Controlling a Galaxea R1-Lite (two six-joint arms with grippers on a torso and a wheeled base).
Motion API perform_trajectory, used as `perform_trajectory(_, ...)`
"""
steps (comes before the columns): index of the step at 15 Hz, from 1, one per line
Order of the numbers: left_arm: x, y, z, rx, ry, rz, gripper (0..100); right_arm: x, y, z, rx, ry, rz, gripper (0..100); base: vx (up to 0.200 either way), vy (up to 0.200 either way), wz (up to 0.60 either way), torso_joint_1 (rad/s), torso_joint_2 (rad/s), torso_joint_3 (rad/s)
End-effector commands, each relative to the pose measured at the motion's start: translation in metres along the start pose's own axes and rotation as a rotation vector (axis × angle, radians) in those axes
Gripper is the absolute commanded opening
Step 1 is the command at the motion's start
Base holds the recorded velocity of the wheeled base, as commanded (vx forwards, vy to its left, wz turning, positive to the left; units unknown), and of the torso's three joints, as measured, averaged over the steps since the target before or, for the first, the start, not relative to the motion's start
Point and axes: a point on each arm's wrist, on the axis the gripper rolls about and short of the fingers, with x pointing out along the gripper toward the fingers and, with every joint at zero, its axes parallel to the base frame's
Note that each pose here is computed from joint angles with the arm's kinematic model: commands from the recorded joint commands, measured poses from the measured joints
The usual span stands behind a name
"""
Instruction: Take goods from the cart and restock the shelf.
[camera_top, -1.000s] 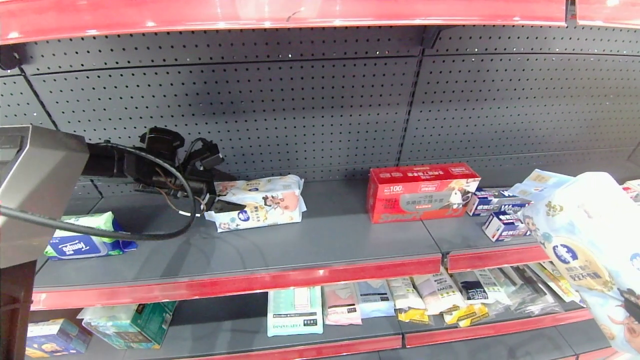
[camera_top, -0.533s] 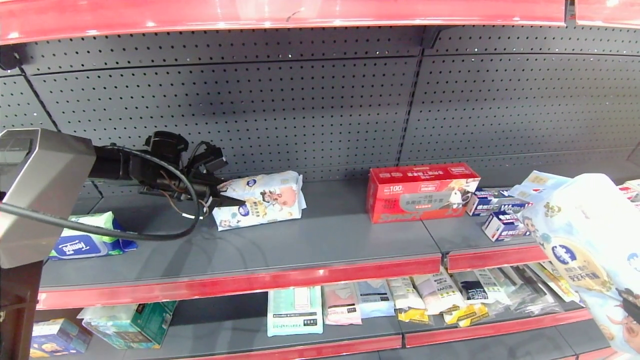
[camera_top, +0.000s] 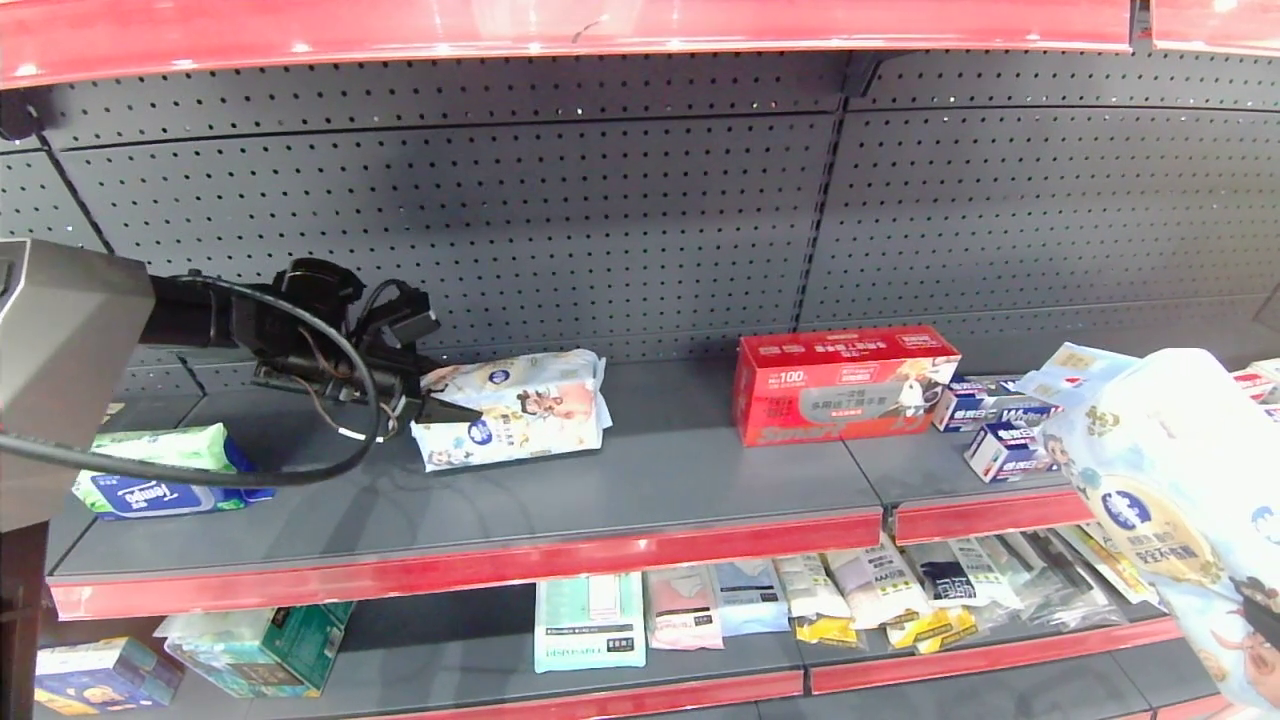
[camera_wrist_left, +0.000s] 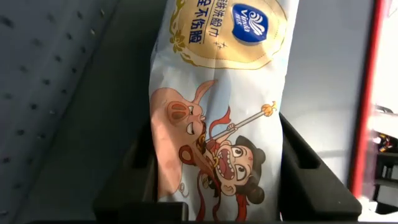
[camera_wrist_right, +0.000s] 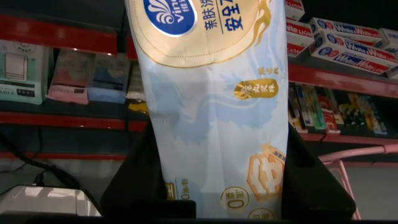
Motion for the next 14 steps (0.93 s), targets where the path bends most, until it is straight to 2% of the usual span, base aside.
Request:
perform_trajectory(1, -0.019, -0.006, 0.012, 0.021, -0.023, 0.020, 0, 0.000, 0.000, 0.000, -0.001, -0.001, 0.000, 0, 0.000, 0.000, 0.00, 0.000, 0.00, 0.000)
perform_trajectory(3, -0.027, -0.014, 0.008, 0.045, -0.018, 0.012, 0, -0.001, -0.001, 0.002, 0.000, -0.009, -0.003, 0, 0.000, 0.000, 0.00, 0.000, 0.00, 0.000)
perform_trajectory(4, -0.033, -0.021, -0.001, 0.073, -0.004, 0.005, 0, -0.001, -0.002, 0.005, 0.001, -0.017, -0.005, 0, 0.000, 0.000, 0.00, 0.000, 0.00, 0.000)
perform_trajectory(6, -0.040, -0.037, -0.004, 0.057, -0.001, -0.016, 0, -0.002, -0.003, 0.007, 0.002, -0.024, -0.008, 0, 0.000, 0.000, 0.00, 0.000, 0.00, 0.000)
perform_trajectory(7, -0.042, -0.041, -0.005, 0.050, 0.002, -0.019, 0, -0.002, -0.003, 0.008, 0.002, -0.027, -0.009, 0, 0.000, 0.000, 0.00, 0.000, 0.00, 0.000)
perform_trajectory(8, -0.045, -0.048, -0.009, 0.053, 0.000, -0.014, 0, -0.002, -0.003, 0.008, 0.002, -0.028, -0.009, 0, 0.000, 0.000, 0.00, 0.000, 0.00, 0.000)
perform_trajectory(10, -0.046, -0.049, -0.019, 0.067, -0.007, 0.017, 0, -0.003, -0.003, 0.008, 0.002, -0.030, -0.010, 0, 0.000, 0.000, 0.00, 0.000, 0.00, 0.000)
perform_trajectory(12, -0.043, -0.050, -0.029, 0.095, -0.030, 0.044, 0, -0.002, -0.003, 0.008, 0.002, -0.028, -0.009, 0, 0.000, 0.000, 0.00, 0.000, 0.00, 0.000)
perform_trajectory(14, -0.042, -0.055, -0.032, 0.091, -0.044, 0.027, 0, -0.002, -0.003, 0.008, 0.002, -0.028, -0.011, 0, 0.000, 0.000, 0.00, 0.000, 0.00, 0.000)
